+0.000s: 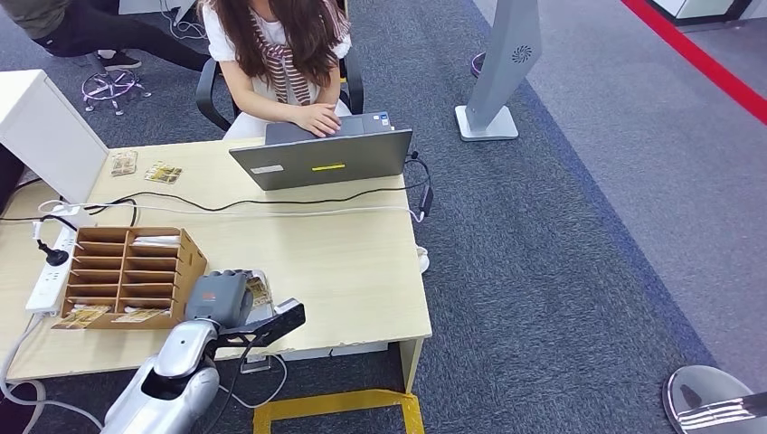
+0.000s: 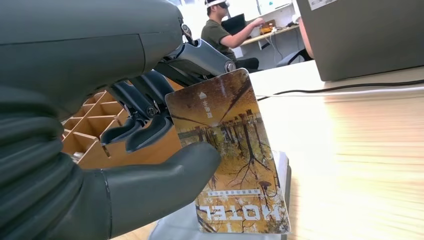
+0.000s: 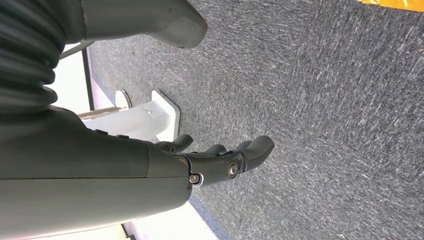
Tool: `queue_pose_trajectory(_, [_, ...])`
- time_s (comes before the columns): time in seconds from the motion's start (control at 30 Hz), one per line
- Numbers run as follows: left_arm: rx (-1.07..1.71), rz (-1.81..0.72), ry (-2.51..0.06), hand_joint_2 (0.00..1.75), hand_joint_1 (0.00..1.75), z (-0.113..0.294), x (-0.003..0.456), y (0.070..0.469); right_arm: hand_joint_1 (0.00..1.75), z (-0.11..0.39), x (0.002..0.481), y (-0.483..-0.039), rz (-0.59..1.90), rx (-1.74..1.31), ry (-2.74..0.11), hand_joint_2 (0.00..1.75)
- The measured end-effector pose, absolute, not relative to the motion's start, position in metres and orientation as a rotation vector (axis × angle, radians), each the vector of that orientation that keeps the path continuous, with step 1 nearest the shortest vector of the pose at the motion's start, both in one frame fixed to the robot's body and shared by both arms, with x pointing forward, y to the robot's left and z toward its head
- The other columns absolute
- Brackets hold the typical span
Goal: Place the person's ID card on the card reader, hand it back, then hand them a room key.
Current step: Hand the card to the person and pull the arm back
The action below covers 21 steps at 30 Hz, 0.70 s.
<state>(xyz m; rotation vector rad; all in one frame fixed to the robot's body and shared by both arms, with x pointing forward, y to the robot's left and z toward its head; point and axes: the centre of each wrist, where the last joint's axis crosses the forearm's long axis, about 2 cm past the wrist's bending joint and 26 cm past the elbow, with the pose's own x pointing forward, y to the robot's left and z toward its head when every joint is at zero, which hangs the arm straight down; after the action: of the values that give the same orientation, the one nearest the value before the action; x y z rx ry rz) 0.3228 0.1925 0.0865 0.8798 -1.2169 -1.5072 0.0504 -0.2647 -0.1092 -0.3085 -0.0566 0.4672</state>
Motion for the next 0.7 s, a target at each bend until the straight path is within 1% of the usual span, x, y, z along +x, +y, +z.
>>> queue_pose_trajectory(0.7, [0.884,-1.473,-1.199,1.75,1.75,0.0859,0.3251,0.1954,0.0,-0.1093,0.0502,-0.2648,0.469,-0.304,-0.055,1.75])
